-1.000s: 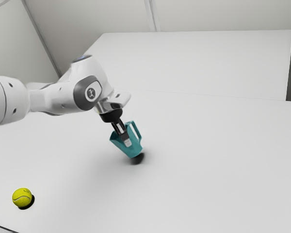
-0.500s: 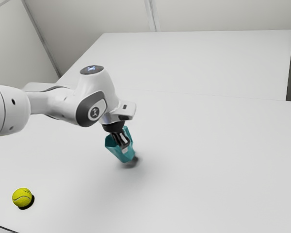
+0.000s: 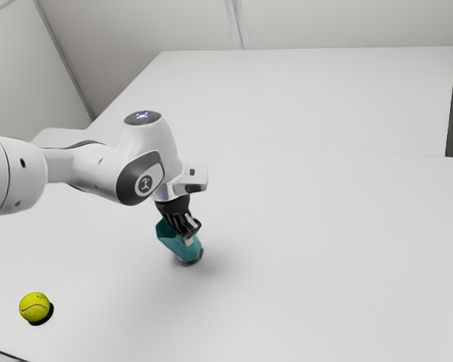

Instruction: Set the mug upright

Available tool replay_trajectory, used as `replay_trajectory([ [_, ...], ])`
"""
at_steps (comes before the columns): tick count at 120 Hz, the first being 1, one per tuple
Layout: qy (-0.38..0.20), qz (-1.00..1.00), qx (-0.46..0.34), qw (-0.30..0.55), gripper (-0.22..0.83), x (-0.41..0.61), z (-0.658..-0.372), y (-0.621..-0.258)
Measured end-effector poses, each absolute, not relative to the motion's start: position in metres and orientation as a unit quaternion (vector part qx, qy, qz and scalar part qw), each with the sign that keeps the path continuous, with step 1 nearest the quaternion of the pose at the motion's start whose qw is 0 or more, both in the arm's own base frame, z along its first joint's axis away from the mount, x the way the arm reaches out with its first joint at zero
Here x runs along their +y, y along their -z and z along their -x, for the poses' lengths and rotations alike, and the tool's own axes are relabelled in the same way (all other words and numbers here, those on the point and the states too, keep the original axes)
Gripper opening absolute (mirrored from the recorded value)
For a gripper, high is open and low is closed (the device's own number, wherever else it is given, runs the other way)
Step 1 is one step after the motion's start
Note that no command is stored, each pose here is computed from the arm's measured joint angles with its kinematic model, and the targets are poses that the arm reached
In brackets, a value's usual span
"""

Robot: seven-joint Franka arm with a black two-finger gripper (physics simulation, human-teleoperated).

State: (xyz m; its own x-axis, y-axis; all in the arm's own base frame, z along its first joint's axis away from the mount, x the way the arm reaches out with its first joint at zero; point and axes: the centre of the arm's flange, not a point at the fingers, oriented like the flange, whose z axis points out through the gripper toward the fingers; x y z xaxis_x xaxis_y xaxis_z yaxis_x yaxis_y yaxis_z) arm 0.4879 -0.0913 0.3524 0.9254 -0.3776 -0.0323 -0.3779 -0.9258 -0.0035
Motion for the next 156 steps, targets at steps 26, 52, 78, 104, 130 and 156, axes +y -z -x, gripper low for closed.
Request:
replay_trajectory([
  [26,-0.029,0.985,0.167,0.003,-0.15,-0.087,-0.488,-0.348],
  [52,-0.037,0.988,0.15,0.002,-0.14,-0.085,-0.487,-0.344],
  [78,-0.027,0.99,0.142,0.007,0.3,-0.087,-0.486,-0.355],
  [104,0.025,0.988,0.146,0.029,0.5,-0.103,-0.487,-0.423],
  [130,0.057,0.99,0.131,0.011,0.57,-0.099,-0.538,-0.527],
  [156,0.079,0.988,0.132,0.017,0.6,-0.097,-0.558,-0.621],
])
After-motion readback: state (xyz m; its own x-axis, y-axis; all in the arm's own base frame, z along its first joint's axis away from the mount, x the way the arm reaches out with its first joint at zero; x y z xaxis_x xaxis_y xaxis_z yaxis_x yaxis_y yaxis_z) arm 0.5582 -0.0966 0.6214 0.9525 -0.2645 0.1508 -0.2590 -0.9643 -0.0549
